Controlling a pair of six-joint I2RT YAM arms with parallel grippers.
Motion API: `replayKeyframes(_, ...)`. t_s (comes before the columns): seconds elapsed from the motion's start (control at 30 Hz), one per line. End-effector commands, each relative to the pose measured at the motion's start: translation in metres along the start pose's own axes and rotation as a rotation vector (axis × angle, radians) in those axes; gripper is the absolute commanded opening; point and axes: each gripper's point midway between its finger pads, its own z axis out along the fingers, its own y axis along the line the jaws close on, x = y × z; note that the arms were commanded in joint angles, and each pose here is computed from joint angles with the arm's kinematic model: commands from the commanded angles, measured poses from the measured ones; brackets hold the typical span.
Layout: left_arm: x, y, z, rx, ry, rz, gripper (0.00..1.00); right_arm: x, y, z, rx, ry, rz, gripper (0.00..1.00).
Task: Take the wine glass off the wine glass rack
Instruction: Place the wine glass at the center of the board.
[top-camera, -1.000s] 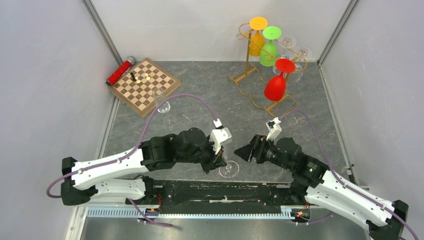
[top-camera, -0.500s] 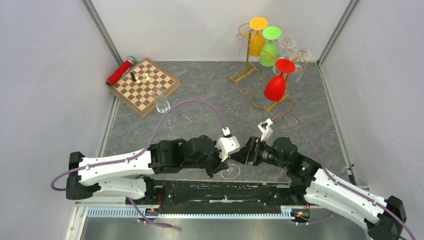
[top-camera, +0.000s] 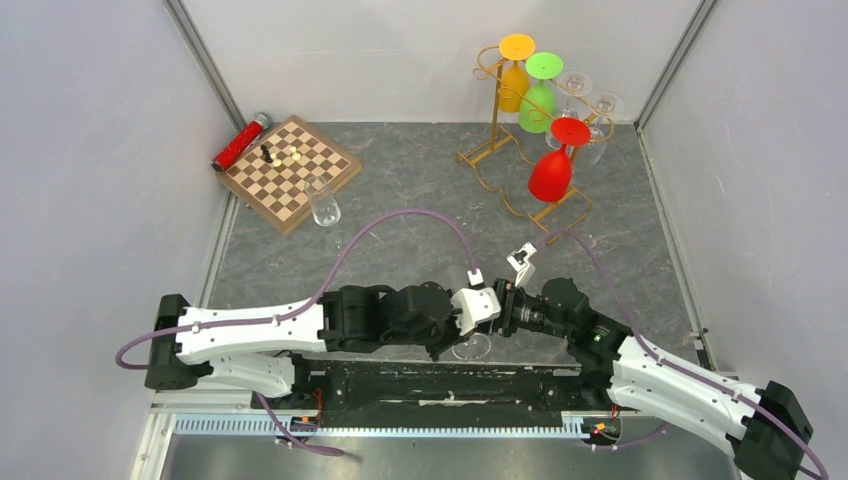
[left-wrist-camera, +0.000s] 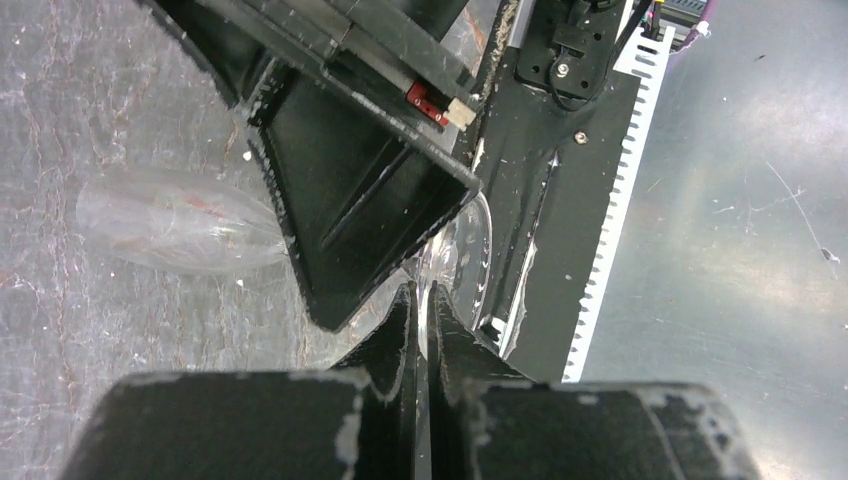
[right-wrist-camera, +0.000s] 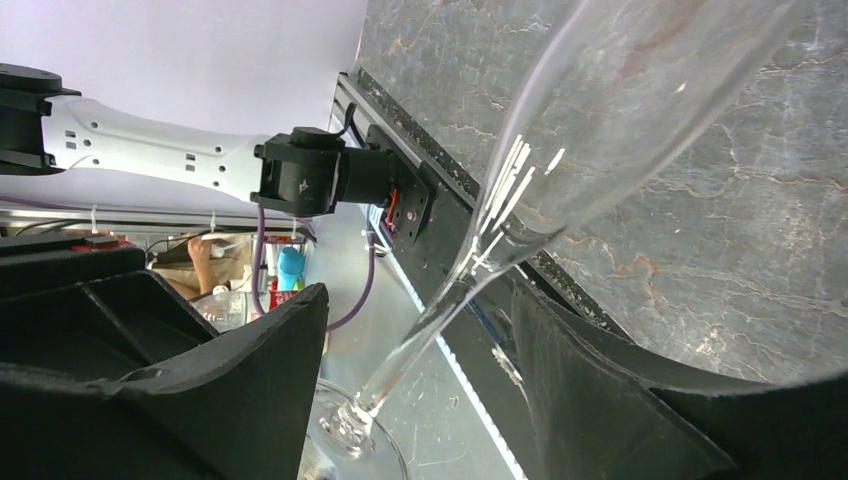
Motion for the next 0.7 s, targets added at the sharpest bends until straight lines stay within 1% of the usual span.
replayKeyframes(0.0, -0.039, -0.001, 0.0, -0.024, -0.106, 0.078, 0.02, -0.005, 0.018, 0.0, -0.082, -0.01, -0.002, 0.69)
replayKeyframes(0.13, -0.043, -0.006, 0.006, -0.021, -0.11, 0.085, 0.02, -0.002, 0.014, 0.001, -0.077, -0.003, 0.0, 0.67)
replayKeyframes(0.37, -0.046, -0.011, 0.007, -0.014, -0.124, 0.085, 0.02, -0.002, 0.017, 0.001, -0.095, -0.002, 0.005, 0.52)
replayKeyframes(0.43, -0.046, -0.012, 0.007, -0.011, -0.126, 0.082, 0.02, -0.002, 0.017, 0.001, -0.099, -0.003, 0.003, 0.45)
replayKeyframes(0.53, -0.045, -0.014, 0.006, -0.007, -0.126, 0.078, 0.02, -0.002, 0.019, 0.0, -0.106, -0.006, 0.003, 0.31)
replayKeyframes(0.67, -0.041, -0.015, 0.004, -0.006, -0.126, 0.068, 0.02, -0.001, 0.018, -0.001, -0.112, -0.004, 0.005, 0.23)
